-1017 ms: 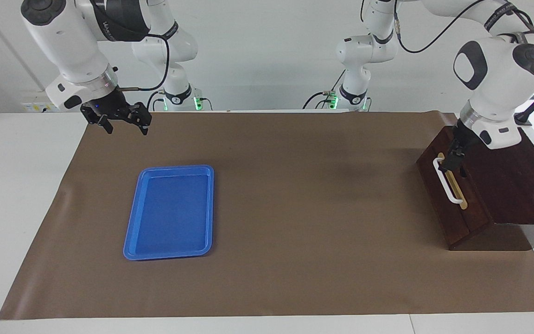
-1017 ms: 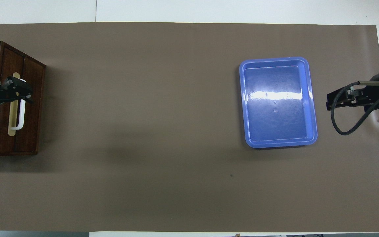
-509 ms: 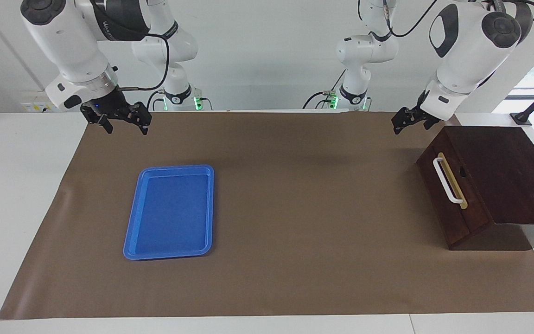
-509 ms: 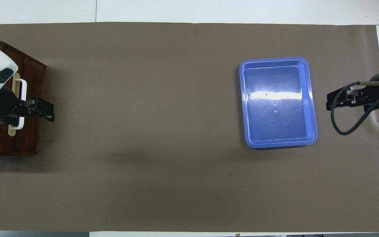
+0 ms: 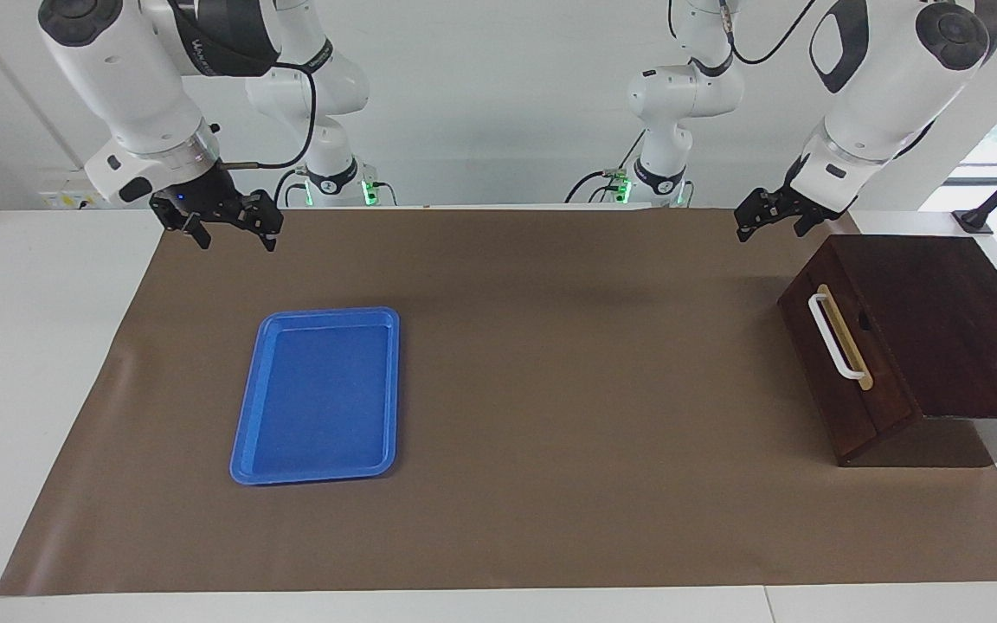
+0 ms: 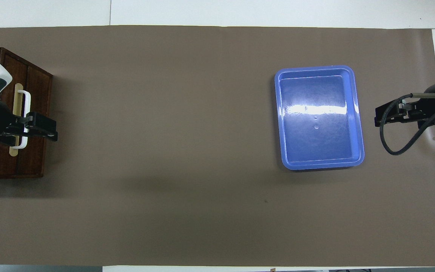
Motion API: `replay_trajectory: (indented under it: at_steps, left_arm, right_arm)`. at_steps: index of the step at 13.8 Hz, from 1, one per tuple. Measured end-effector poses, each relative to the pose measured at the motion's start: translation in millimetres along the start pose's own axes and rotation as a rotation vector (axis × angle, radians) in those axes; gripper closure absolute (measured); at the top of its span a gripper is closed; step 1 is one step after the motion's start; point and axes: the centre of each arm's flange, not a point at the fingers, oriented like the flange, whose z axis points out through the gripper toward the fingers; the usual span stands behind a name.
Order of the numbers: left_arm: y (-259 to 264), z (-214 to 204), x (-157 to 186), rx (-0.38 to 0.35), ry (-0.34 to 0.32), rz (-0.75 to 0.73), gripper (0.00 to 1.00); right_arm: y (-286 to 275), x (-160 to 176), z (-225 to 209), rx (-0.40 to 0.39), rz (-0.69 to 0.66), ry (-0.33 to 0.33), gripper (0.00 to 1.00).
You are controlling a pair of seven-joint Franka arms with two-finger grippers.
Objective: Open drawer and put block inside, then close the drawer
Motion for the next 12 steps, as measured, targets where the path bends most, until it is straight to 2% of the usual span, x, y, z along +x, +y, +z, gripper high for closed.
replay_trajectory:
  at_steps: [2, 5, 10, 12]
  left_arm:
    - [-13.7, -2.6, 1.1, -0.005, 0.001, 0.042, 0.0]
    - [-27.2, -17.1, 2.3, -0.012, 0.037, 0.084, 0.0]
    - [-24.6, -30.5, 7.4, -0.015, 0.107, 0.097, 0.0]
    - [-22.6, -30.1, 9.3, -0.015, 0.115, 0.104, 0.0]
  right_arm:
    - [0.0, 0.0, 0.0, 0.0, 0.0, 0.0, 0.0]
    - [0.0, 0.0, 0.0, 0.0, 0.0, 0.0, 0.0]
    - [0.0, 0.0, 0.0, 0.0, 0.0, 0.0, 0.0]
    - [0.0, 0.0, 0.0, 0.0, 0.0, 0.0, 0.0]
